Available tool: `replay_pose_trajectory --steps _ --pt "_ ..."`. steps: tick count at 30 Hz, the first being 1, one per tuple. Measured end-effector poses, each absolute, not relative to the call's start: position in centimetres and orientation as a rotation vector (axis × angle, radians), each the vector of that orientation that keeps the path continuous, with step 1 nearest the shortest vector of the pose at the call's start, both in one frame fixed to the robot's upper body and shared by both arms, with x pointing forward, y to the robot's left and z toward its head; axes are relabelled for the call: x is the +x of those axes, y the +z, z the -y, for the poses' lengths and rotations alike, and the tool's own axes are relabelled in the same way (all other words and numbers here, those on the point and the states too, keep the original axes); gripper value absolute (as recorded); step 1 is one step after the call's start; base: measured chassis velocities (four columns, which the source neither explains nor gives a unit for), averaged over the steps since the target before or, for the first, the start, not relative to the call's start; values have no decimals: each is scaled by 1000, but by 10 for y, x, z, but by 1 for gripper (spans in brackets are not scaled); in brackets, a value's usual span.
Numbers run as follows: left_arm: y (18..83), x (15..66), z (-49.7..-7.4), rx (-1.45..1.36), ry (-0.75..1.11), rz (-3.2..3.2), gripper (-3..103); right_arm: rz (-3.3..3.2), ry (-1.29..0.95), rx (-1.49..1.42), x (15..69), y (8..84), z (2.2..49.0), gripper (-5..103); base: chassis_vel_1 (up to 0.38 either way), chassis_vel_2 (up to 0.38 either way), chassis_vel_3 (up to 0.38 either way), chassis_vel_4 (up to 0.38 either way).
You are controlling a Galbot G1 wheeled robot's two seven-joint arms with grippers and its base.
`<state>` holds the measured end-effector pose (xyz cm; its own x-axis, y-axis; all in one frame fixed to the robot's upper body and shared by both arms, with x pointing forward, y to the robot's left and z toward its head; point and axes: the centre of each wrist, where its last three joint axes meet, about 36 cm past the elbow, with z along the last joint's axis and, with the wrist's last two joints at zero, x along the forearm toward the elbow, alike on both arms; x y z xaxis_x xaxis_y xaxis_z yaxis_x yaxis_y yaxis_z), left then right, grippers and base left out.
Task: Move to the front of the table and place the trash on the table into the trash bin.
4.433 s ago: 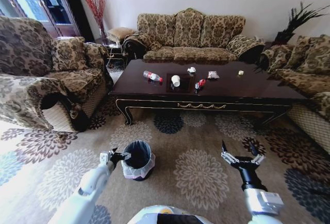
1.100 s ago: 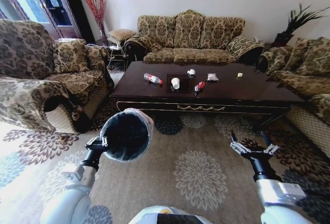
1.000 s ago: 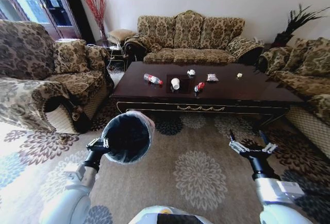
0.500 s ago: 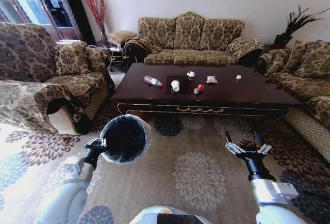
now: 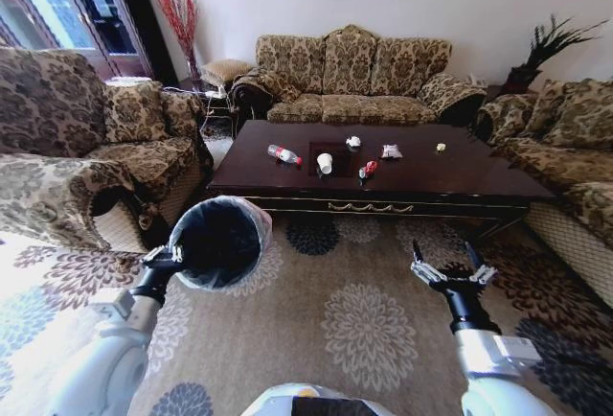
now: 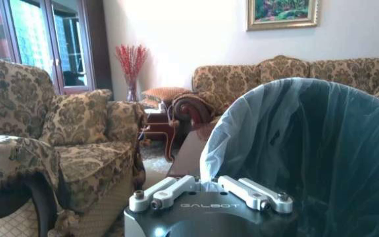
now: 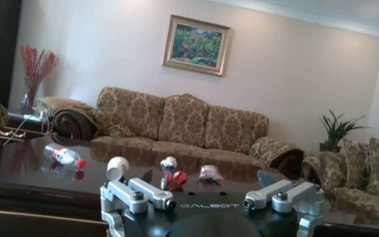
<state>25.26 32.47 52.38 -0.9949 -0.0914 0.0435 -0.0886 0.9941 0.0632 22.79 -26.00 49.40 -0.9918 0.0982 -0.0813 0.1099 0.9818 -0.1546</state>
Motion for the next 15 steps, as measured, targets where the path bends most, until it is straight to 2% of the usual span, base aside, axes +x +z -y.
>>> replay_pose_trajectory --steps 15 --pt "532 250 -322 23 -126 3019 0 -3045 -241 128 231 503 259 100 0 0 0 0"
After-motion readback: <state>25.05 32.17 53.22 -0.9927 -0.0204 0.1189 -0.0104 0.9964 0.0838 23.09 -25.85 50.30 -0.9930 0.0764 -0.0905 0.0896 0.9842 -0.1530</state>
